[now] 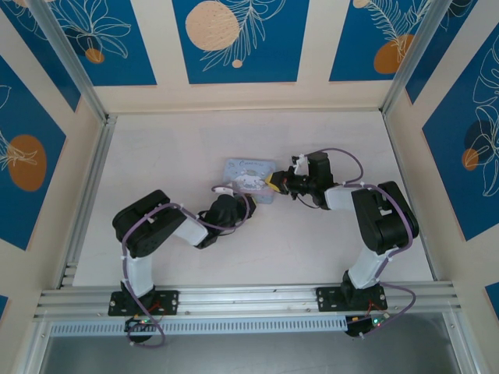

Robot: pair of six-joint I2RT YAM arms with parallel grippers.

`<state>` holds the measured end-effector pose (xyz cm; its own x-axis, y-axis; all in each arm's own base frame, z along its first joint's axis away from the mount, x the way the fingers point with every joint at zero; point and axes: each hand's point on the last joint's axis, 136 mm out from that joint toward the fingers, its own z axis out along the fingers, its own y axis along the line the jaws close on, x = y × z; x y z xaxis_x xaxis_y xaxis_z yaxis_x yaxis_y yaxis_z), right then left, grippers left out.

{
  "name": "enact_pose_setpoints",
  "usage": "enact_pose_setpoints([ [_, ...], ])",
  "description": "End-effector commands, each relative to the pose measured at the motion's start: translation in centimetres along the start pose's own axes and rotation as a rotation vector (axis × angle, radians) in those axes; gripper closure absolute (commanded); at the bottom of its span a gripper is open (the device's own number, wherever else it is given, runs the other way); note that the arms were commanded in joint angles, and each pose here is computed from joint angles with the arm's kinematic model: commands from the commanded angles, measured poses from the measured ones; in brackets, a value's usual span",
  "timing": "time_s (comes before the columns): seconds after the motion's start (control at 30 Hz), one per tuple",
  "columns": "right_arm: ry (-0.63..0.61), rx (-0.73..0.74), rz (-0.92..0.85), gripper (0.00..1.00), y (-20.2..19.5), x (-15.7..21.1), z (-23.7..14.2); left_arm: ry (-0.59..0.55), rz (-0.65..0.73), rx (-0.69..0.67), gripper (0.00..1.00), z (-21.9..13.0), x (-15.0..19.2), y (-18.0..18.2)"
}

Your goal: Unlock a padlock with a key

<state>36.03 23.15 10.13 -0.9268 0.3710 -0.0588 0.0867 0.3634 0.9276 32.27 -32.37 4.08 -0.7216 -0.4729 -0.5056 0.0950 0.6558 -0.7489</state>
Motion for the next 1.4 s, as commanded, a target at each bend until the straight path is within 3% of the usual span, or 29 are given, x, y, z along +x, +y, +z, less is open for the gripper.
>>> enact_pose_setpoints([
  [0.0,0.010,-0.008,-0.025,1.00,1.4,0.3,-0.9,0.104,-0.016,-0.125,1.00,-0.4,2.4,3.0],
  [0.3,0.025,-0.015,-0.124,1.00,3.2,2.8,-3.6,0.150,-0.093,-0.107,1.00,-1.0,2.1,2.2],
  [0.8,0.067,-0.002,-0.077,1.00,0.1,8.6,-5.5,0.194,-0.261,0.037,1.00,-1.8,0.4,-0.8],
  [1.07,0.063,-0.009,-0.023,1.00,-0.8,9.1,-4.6,0.155,-0.347,0.114,1.00,-2.1,-1.1,-2.5],
  [1.37,0.045,-0.013,0.020,1.00,-1.3,8.5,-3.7,0.177,-0.349,0.197,1.00,-2.5,-2.0,-4.2],
])
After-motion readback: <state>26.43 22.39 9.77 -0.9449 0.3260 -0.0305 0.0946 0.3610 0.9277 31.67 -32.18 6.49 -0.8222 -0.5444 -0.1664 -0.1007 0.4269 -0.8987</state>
